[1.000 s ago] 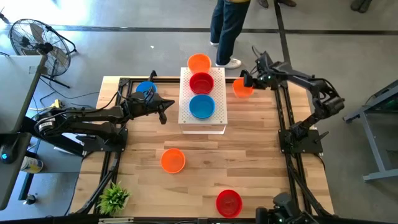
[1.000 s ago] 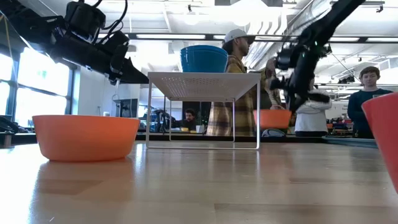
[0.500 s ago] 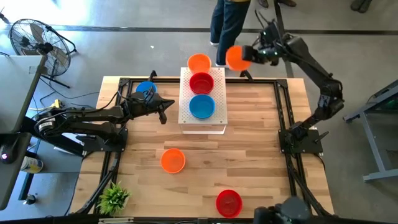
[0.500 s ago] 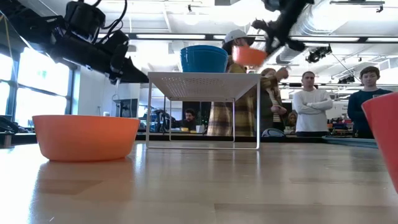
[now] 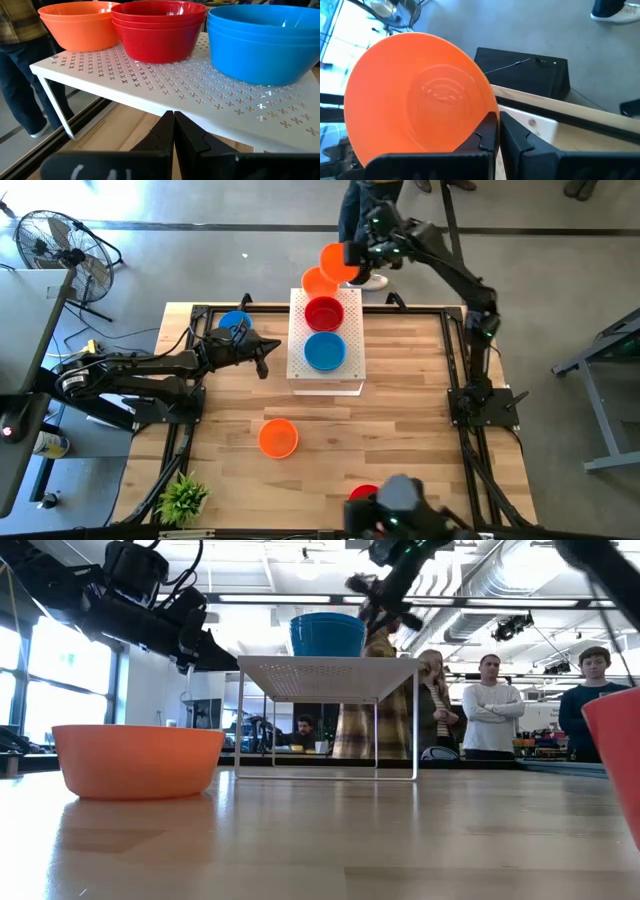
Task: Pick & Place Mini bowls
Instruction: Stack the orange bowl on top of the other orange bowls on the shelf
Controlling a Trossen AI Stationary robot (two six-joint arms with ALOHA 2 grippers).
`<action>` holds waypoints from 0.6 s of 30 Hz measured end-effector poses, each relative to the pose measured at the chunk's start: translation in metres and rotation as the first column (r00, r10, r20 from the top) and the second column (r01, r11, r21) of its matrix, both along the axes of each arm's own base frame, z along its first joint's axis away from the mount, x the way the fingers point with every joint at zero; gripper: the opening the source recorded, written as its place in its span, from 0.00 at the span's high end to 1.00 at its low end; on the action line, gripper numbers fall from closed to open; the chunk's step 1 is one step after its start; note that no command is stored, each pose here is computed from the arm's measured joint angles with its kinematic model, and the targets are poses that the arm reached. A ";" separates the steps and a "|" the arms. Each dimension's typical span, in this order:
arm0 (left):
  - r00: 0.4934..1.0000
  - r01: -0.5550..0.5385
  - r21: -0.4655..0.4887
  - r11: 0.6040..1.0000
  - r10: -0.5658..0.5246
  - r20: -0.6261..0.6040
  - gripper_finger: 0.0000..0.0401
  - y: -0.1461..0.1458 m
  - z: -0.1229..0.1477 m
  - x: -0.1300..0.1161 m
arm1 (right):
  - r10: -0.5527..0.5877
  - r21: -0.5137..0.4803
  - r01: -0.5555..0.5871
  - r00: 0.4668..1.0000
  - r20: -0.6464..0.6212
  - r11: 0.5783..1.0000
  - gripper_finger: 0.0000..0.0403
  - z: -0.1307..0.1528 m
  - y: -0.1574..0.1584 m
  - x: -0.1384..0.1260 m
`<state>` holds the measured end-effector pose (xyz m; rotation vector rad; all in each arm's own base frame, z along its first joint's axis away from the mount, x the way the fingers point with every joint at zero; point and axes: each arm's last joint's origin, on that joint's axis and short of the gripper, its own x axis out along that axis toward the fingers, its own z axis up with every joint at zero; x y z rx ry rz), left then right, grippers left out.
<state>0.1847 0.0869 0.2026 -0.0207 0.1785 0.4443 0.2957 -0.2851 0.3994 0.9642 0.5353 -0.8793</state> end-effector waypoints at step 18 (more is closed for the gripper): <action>1.000 0.000 0.000 1.000 0.000 0.000 0.99 0.000 0.000 0.000 | 0.057 -0.057 -0.062 0.994 -0.088 0.996 0.99 -0.035 -0.008 0.038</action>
